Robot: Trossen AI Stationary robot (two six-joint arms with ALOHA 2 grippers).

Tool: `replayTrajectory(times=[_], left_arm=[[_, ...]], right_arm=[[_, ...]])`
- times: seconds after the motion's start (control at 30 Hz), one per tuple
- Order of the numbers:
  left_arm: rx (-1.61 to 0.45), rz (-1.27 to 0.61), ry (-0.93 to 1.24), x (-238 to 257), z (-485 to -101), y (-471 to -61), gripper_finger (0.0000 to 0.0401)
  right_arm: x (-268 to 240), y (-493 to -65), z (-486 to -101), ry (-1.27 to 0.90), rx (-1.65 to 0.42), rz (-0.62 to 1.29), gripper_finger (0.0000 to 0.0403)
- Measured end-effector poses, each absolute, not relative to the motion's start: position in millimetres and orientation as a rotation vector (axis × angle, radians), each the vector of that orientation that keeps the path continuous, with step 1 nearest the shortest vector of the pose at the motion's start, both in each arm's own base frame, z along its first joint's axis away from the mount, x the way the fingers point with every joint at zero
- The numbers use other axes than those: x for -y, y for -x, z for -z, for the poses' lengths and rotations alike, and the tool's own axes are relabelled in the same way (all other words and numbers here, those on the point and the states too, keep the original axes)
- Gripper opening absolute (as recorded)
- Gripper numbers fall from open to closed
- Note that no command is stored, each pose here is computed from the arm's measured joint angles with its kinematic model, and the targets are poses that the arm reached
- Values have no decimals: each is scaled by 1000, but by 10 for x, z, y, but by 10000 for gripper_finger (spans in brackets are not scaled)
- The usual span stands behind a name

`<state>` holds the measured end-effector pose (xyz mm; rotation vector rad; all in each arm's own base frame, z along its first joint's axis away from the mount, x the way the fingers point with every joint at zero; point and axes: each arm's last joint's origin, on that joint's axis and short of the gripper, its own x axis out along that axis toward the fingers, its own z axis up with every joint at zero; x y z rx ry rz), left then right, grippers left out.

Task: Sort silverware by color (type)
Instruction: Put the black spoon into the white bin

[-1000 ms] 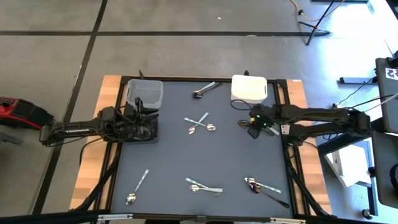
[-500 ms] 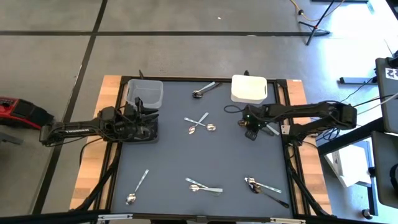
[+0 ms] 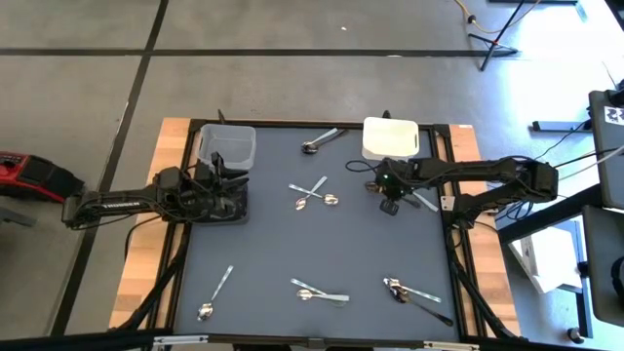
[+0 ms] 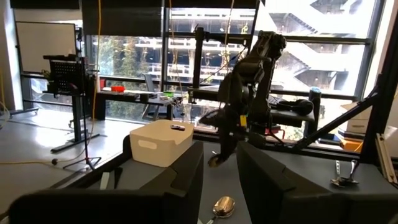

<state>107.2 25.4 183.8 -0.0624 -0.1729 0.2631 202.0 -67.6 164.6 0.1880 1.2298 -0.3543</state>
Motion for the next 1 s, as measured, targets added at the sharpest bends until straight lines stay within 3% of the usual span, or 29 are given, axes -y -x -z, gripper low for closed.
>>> replayTrajectory(times=[0.43, 0.77, 1.0], left_arm=[[172, -274, 68, -258, -1835, -1071, 92], [169, -288, 56, -261, -1835, -1070, 92], [170, -297, 57, -264, -1835, -1069, 92]], right_arm=[[993, -2305, -2347, 120, -1070, 475, 4], [1627, -2066, -2462, 144, -996, 688, 3], [1927, -1937, -2418, 88, -904, 725, 5]])
